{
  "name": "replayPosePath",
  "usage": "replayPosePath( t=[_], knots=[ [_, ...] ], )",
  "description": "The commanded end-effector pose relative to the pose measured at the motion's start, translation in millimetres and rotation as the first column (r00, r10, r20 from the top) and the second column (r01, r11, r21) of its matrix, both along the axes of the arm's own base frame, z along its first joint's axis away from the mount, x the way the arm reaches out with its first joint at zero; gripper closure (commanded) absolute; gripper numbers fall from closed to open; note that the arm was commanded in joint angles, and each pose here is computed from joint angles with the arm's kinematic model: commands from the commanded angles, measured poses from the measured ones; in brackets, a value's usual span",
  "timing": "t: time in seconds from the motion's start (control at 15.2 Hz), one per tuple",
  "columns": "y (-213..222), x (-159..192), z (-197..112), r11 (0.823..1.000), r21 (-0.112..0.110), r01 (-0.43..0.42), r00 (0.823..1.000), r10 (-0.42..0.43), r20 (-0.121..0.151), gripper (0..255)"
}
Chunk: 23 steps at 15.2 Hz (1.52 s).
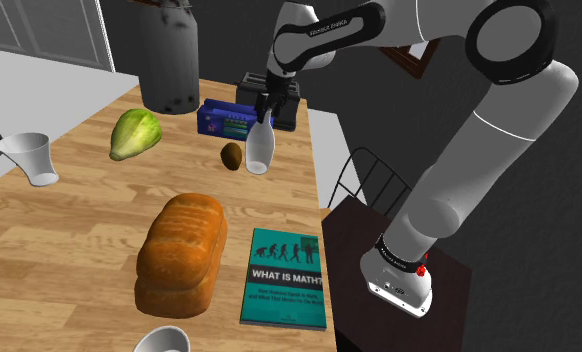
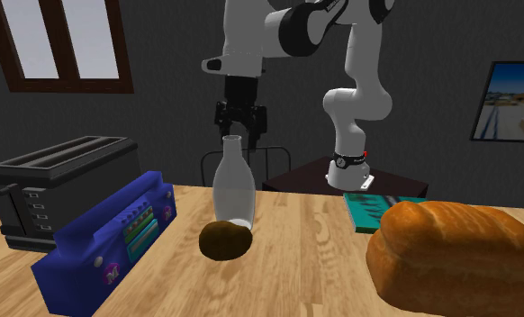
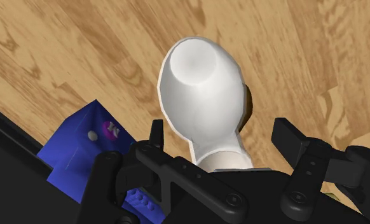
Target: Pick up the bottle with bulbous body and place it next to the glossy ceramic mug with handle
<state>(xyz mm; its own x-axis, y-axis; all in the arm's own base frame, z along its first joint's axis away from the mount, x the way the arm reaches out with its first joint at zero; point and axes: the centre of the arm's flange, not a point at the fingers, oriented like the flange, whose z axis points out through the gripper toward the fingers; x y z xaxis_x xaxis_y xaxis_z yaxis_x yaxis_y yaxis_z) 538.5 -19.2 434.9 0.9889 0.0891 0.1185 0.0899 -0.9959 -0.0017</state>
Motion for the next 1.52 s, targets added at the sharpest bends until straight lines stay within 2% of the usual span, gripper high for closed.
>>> replayPosePath(
  t=[0.0, 0.46, 0.53, 1.12, 1.45],
  knots=[
    [-0.3, 1.7, -6.9, 1.0, 0.0, 0.0, 1.0, 0.0, 0.001, 0],
    [-0.3, 1.7, -6.8, 1.0, 0.0, 0.0, 1.0, 0.0, 0.0, 0],
    [-0.3, 1.7, -6.8, 1.0, 0.0, 0.0, 1.0, 0.0, 0.0, 255],
    [-0.3, 1.7, -6.9, 1.0, 0.0, 0.0, 1.0, 0.0, 0.001, 255],
    [-0.3, 1.7, 19.5, 1.0, 0.0, 0.0, 1.0, 0.0, 0.001, 255]
  ],
)
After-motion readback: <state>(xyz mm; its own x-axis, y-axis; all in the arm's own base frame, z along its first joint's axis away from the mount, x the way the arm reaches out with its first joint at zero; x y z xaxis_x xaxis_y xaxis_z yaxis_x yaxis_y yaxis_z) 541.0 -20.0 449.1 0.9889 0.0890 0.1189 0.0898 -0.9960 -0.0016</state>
